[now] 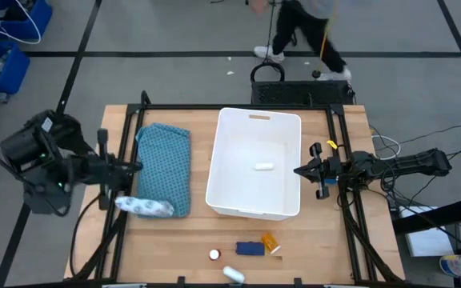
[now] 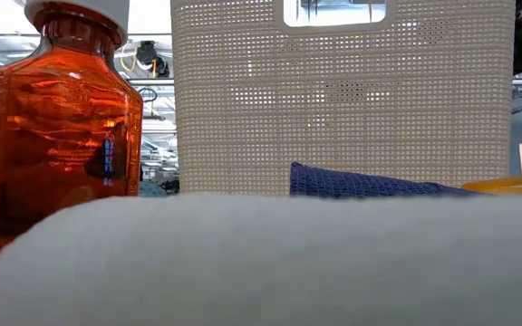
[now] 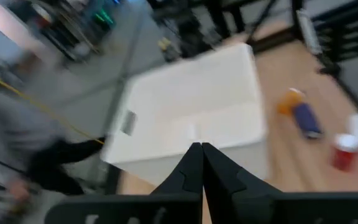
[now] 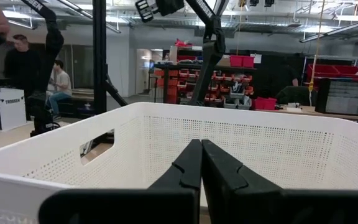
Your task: Pick & place medical supplies in basket/bin
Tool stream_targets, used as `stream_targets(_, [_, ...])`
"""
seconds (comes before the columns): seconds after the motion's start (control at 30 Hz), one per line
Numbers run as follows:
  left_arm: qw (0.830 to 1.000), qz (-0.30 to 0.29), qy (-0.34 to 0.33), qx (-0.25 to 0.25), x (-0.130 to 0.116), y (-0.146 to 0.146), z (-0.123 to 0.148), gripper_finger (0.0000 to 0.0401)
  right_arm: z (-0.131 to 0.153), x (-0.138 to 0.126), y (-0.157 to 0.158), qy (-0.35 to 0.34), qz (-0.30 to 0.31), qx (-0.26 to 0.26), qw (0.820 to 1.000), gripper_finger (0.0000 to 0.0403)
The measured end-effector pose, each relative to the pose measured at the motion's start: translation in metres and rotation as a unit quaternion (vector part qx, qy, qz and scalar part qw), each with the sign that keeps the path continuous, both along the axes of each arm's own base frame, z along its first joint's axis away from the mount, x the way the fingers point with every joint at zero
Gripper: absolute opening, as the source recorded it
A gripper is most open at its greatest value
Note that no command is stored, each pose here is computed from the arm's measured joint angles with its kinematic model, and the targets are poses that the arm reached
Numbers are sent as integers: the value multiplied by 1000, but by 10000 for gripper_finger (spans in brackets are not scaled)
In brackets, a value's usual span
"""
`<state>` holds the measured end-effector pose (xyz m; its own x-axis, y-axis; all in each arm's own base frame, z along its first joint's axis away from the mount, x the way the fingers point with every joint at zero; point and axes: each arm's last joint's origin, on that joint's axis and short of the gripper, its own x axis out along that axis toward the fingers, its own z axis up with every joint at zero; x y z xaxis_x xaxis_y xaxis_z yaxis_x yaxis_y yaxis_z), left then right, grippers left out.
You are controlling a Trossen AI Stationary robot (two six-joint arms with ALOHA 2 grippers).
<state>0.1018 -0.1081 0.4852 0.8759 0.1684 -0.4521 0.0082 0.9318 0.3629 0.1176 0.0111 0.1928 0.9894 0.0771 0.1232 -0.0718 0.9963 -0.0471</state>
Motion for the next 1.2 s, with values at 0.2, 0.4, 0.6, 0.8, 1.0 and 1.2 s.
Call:
stream_targets(0.2, [995, 24, 68, -64, 12, -7, -23, 36, 0, 0, 0, -3, -1, -10, 1000, 0])
stream_targets(0.4, [976, 56, 175, -112, 25, -17, -62, 127, 1, 0, 0, -4, -2, -10, 1000, 0])
stream_targets(0.6, [945, 93, 277, -148, 43, -45, -124, 223, 1, 0, 0, -5, -2, -10, 1000, 0])
stream_targets(0.8, [904, 109, 327, -253, 74, -76, -189, 282, 2, 0, 0, -9, -3, -12, 1000, 0])
stream_targets(1.0, [810, 214, 422, -346, 107, -73, -230, 286, 2, 0, 0, -13, -3, -11, 1000, 0])
stream_targets(1.2, [812, 232, 421, -330, 123, -65, -241, 281, 3, 0, 0, -15, -4, -21, 1000, 0])
